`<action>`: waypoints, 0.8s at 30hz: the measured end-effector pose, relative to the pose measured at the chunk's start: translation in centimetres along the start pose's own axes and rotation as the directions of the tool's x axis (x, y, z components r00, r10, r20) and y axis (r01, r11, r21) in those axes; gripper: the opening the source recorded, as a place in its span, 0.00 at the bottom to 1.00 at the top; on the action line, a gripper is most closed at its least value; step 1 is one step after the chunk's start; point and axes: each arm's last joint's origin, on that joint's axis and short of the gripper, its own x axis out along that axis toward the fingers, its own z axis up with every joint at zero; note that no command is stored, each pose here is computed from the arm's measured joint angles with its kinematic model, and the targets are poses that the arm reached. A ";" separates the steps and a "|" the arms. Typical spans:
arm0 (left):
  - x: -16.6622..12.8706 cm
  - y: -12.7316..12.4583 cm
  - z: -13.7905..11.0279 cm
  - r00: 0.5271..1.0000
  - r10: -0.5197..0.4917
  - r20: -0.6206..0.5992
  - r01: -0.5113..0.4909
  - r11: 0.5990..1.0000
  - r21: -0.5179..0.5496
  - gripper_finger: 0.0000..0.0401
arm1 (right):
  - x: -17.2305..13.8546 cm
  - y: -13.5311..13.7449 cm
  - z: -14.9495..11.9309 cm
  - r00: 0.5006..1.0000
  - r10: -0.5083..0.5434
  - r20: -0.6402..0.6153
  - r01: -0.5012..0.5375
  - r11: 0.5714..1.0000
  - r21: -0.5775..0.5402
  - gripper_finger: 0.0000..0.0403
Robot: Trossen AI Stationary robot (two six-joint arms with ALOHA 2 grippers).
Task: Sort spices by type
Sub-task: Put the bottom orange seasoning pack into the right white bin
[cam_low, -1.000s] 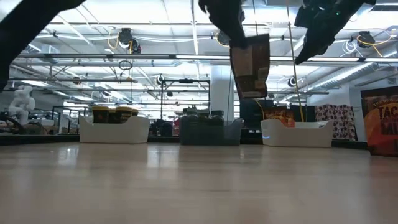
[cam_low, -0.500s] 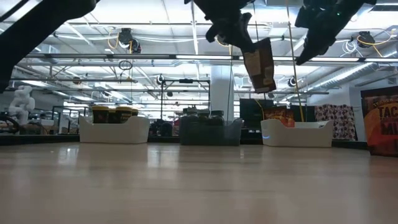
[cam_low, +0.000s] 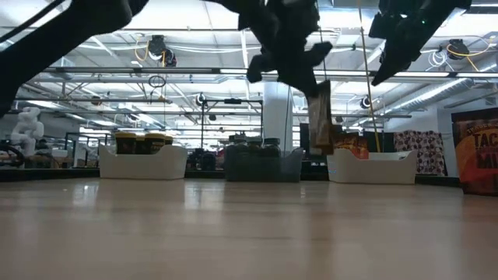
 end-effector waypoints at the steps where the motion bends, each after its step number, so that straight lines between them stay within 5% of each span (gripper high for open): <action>1: 0.6 -0.1 -0.2 1.000 -0.013 -0.004 0.013 1.000 -0.004 0.00 | 0.2 0.0 -0.2 1.000 0.002 -0.006 -0.002 1.000 0.002 0.00; 19: 6.1 -1.0 -2.1 0.992 -0.118 -0.034 0.117 0.992 -0.043 0.01 | 1.0 0.0 -0.7 1.000 0.006 -0.019 -0.006 1.000 0.009 0.00; 24: 6.1 -0.6 -2.0 0.997 -0.072 -0.027 0.065 0.977 -0.201 0.07 | 1.0 0.0 -0.7 1.000 0.006 -0.019 -0.006 1.000 0.009 0.00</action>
